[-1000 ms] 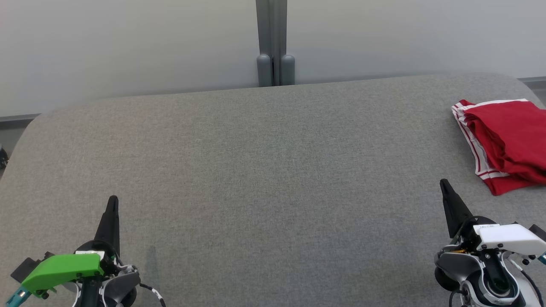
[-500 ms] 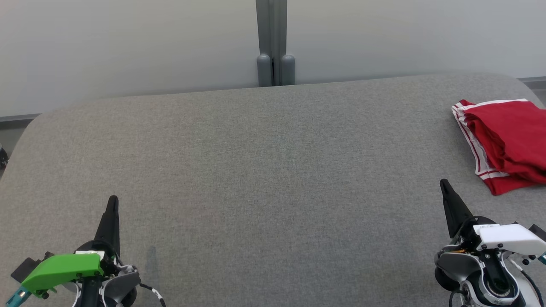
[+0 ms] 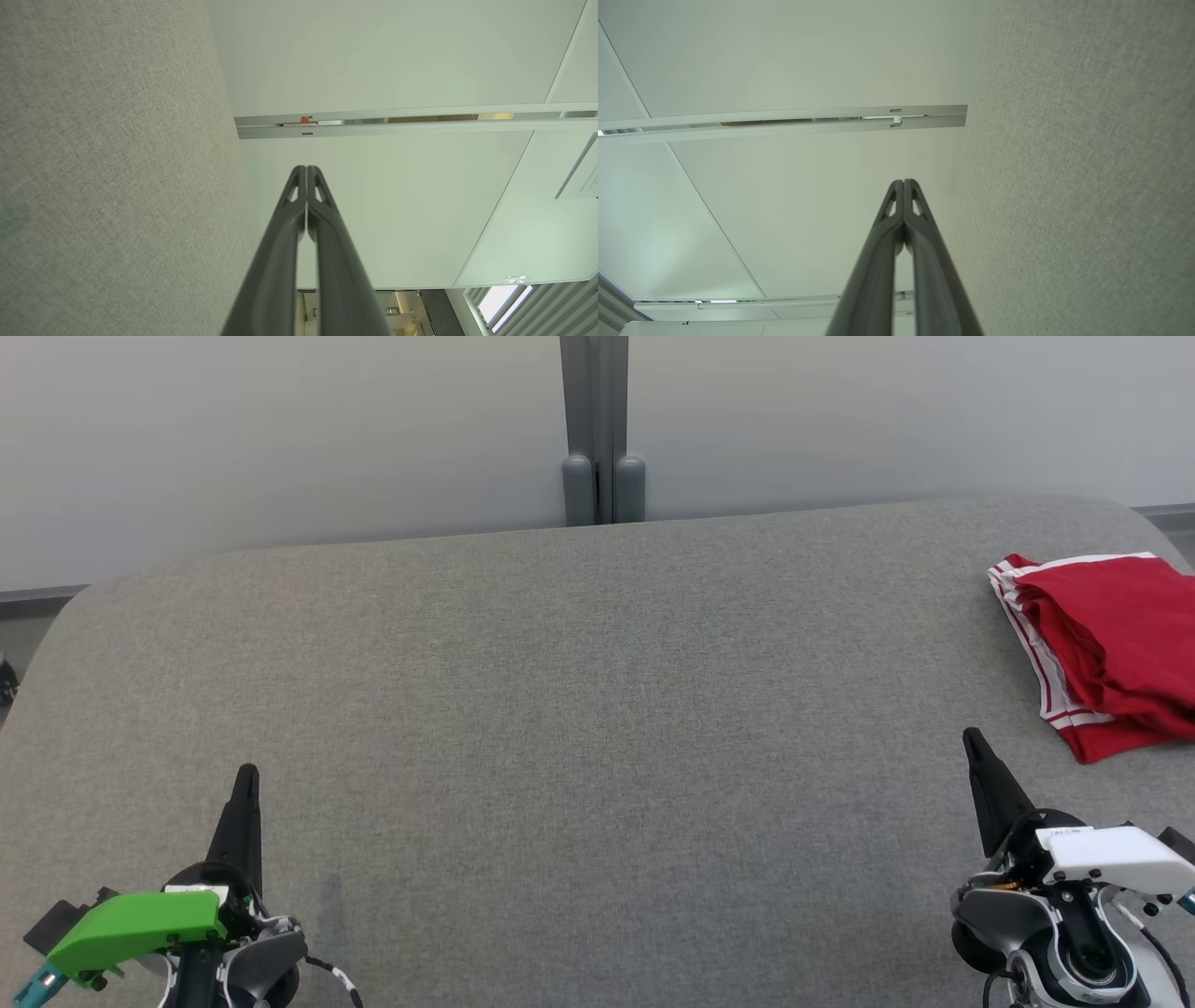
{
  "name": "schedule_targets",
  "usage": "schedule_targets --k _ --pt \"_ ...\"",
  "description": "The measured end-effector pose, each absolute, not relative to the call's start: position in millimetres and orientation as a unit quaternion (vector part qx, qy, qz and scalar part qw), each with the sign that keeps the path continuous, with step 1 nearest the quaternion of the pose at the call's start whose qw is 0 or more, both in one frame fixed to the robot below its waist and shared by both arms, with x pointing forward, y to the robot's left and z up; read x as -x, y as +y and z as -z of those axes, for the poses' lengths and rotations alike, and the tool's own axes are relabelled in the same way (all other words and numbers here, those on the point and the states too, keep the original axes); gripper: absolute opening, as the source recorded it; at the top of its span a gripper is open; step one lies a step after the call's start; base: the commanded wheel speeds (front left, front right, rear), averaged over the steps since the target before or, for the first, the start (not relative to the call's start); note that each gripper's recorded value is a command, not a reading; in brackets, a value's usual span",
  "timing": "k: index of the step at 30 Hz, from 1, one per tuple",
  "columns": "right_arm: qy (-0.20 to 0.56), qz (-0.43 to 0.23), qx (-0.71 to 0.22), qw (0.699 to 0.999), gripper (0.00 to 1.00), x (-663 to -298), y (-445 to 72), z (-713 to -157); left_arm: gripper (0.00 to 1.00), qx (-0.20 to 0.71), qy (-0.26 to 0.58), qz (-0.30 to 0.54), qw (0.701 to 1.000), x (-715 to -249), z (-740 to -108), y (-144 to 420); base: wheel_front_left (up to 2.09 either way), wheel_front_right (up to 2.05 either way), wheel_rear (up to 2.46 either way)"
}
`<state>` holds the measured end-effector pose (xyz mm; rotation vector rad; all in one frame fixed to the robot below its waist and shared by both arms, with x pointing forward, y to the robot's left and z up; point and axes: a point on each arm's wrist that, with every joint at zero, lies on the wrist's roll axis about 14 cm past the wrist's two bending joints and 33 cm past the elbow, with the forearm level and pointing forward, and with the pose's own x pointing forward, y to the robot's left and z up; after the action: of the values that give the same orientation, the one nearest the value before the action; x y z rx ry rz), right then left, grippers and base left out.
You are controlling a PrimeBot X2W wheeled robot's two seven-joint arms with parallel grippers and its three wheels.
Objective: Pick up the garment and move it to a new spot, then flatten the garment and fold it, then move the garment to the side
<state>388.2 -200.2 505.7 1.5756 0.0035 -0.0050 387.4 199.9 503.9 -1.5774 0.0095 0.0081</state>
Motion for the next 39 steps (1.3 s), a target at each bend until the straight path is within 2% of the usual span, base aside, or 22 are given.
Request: schedule_targets --k 39 --pt "0.002 0.002 -0.709 0.705 0.0 -388.2 -200.3 -505.7 0.0 0.709 0.004 -0.004 0.705 -387.3 -503.8 200.2 0.0 0.0 0.0"
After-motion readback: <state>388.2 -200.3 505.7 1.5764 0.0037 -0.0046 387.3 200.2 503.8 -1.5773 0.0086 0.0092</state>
